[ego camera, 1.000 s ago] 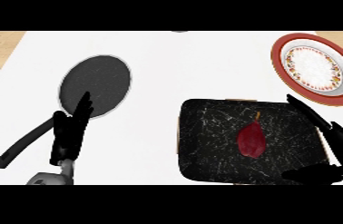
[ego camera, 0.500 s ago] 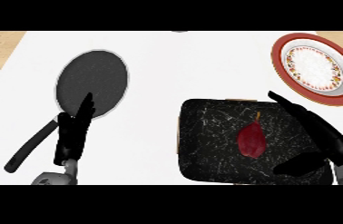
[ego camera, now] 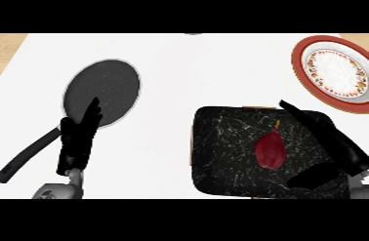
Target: Pick the pear from the tray and place it in the plate
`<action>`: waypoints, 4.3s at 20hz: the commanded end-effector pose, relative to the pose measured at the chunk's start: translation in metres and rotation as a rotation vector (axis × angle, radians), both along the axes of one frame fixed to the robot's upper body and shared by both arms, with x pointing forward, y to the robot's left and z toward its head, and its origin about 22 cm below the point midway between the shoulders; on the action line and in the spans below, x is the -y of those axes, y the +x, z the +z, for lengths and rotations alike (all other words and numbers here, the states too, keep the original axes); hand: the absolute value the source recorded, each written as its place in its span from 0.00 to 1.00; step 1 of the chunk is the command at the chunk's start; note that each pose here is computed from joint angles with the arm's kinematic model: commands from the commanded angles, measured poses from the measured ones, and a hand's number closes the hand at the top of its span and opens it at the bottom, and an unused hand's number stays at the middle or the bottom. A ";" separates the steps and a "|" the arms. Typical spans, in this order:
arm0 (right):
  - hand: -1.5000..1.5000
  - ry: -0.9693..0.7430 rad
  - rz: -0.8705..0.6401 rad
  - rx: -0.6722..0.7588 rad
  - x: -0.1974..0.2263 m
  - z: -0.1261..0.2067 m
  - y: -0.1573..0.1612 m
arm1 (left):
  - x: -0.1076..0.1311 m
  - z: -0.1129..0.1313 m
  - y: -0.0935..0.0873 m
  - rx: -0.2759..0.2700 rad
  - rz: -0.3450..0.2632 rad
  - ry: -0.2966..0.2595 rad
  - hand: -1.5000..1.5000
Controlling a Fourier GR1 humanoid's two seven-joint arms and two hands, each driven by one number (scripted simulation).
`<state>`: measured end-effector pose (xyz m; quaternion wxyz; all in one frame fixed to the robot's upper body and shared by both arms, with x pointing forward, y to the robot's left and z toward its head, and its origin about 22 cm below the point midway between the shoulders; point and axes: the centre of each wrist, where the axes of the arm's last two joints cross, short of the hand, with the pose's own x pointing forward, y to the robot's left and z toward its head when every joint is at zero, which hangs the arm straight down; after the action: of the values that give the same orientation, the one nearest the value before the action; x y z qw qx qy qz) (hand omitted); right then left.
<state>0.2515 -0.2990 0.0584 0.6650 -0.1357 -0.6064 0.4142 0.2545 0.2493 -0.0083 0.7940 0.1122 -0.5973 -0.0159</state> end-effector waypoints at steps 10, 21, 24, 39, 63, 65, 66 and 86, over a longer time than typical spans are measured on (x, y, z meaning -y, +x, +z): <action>0.00 -0.021 0.023 -0.034 -0.009 -0.030 0.023 | 0.021 -0.013 0.000 0.004 0.010 -0.008 0.50; 1.00 -0.049 0.025 0.124 -0.027 -0.034 0.017 | -0.007 0.001 -0.007 0.003 0.012 -0.009 0.50; 1.00 -0.093 -0.034 0.164 0.004 -0.043 0.012 | 0.000 -0.001 -0.002 0.000 0.018 0.005 0.50; 1.00 -0.202 0.409 0.494 0.120 0.048 0.053 | 0.014 0.005 -0.001 0.013 0.000 -0.008 0.50; 1.00 -0.207 -0.053 0.532 0.181 0.086 0.120 | 0.012 -0.005 -0.011 0.004 -0.034 -0.011 0.50; 1.00 -0.240 -0.057 0.505 0.182 0.089 0.122 | 0.014 0.003 0.004 0.033 -0.043 -0.004 0.50; 1.00 -0.260 -0.066 0.487 0.176 0.087 0.126 | 0.011 0.004 0.012 0.022 -0.054 -0.005 0.50; 0.00 -0.024 0.221 0.225 0.186 0.061 0.115 | 0.017 0.005 0.016 0.038 -0.057 0.001 0.50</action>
<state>0.3637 -0.4861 0.1136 0.5585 -0.2120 -0.6175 0.5116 0.2658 0.2332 -0.0042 0.7824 0.0919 -0.6146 -0.0409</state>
